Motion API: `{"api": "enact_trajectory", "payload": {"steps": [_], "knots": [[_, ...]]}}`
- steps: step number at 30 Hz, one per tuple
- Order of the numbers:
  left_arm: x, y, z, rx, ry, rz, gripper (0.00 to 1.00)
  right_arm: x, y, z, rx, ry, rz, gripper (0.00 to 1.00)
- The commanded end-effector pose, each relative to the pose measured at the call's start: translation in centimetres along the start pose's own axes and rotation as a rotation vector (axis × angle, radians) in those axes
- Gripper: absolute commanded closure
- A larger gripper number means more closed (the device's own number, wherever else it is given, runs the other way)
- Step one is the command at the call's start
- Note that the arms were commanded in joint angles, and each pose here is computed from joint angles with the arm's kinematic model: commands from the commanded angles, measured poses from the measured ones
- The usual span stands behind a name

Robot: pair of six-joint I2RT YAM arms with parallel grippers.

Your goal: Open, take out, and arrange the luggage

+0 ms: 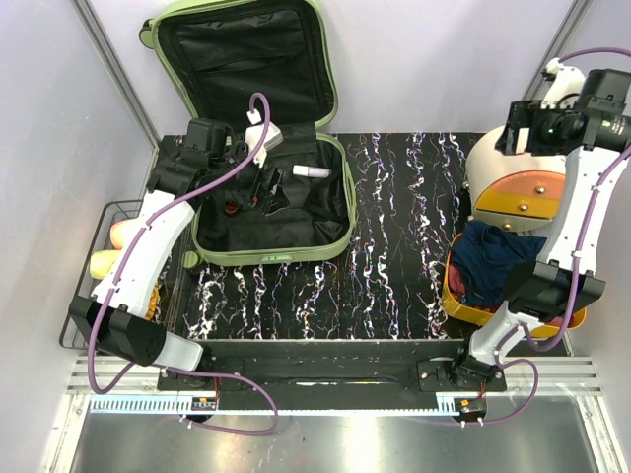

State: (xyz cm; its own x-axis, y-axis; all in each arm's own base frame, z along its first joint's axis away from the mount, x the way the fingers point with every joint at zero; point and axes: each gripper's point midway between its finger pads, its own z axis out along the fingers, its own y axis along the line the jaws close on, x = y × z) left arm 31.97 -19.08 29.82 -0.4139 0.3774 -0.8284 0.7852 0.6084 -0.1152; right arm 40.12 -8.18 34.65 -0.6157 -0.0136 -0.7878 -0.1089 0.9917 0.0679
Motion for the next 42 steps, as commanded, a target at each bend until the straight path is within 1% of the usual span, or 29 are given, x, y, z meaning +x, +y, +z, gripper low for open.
{"api": "enact_trajectory", "payload": {"steps": [1,4,8,10,11,12,14,17,20,21,23,24,25,30,35,37,40,41,42], "knots": [[-2.6,0.2,0.2,0.015,-0.092,0.046,0.01,-1.0,-4.1,-0.6,0.107,-0.011,0.088,0.05],[-3.2,1.0,0.4,-0.018,-0.114,0.068,0.01,-0.9,-6.4,-0.1,0.146,0.007,0.145,0.05],[-3.6,1.8,1.6,-0.011,-0.113,0.059,0.01,-0.7,-9.0,1.0,0.224,0.041,0.099,0.03],[-4.3,2.1,1.7,-0.017,-0.115,0.049,0.01,0.0,-10.0,2.2,0.244,0.079,0.101,0.02],[-3.7,2.1,2.2,-0.002,-0.084,0.038,0.01,0.2,-10.4,2.5,0.250,0.091,0.094,0.02],[-3.6,2.2,2.4,0.003,-0.078,0.042,0.01,1.3,-11.2,3.4,0.268,0.134,0.102,0.01],[-3.1,2.5,2.9,0.003,-0.065,0.047,0.01,2.3,-12.2,4.1,0.282,0.167,0.105,0.00],[-3.1,2.9,3.4,0.005,-0.052,0.043,0.01,3.8,-12.7,5.6,0.238,0.207,0.147,0.00],[-3.1,3.5,3.8,0.004,-0.049,0.038,0.01,5.3,-10.7,7.0,0.114,0.256,0.212,0.00],[-3.2,3.6,3.9,0.005,-0.049,0.036,0.01,5.8,-9.3,7.6,0.028,0.271,0.255,0.00],[-3.2,3.9,4.3,0.011,-0.048,0.026,0.01,6.4,-7.6,8.1,-0.054,0.293,0.331,0.02],[-3.3,4.0,4.3,0.013,-0.049,0.022,0.01,6.3,-6.3,8.4,-0.124,0.290,0.364,0.04],[-3.5,4.1,4.4,0.016,-0.053,0.022,0.01,6.4,-5.8,8.5,-0.147,0.294,0.393,0.05],[-3.9,4.9,5.1,0.030,-0.057,-0.020,0.01,5.9,-2.0,8.6,-0.296,0.300,0.400,0.07],[-3.9,5.2,6.0,0.050,-0.052,-0.053,0.01,6.5,0.8,9.5,-0.367,0.349,0.352,0.09],[-3.8,5.4,6.1,0.053,-0.051,-0.056,0.01,6.3,1.3,9.4,-0.386,0.346,0.344,0.09],[-3.9,5.6,6.3,0.047,-0.051,-0.059,0.01,4.9,0.4,9.2,-0.337,0.295,0.300,0.09],[-3.9,5.7,6.2,0.044,-0.051,-0.063,0.01,3.7,0.0,8.6,-0.308,0.253,0.266,0.08],[-4.1,5.7,6.3,0.046,-0.053,-0.060,0.01,3.6,-1.0,8.4,-0.256,0.247,0.249,0.08]]}}
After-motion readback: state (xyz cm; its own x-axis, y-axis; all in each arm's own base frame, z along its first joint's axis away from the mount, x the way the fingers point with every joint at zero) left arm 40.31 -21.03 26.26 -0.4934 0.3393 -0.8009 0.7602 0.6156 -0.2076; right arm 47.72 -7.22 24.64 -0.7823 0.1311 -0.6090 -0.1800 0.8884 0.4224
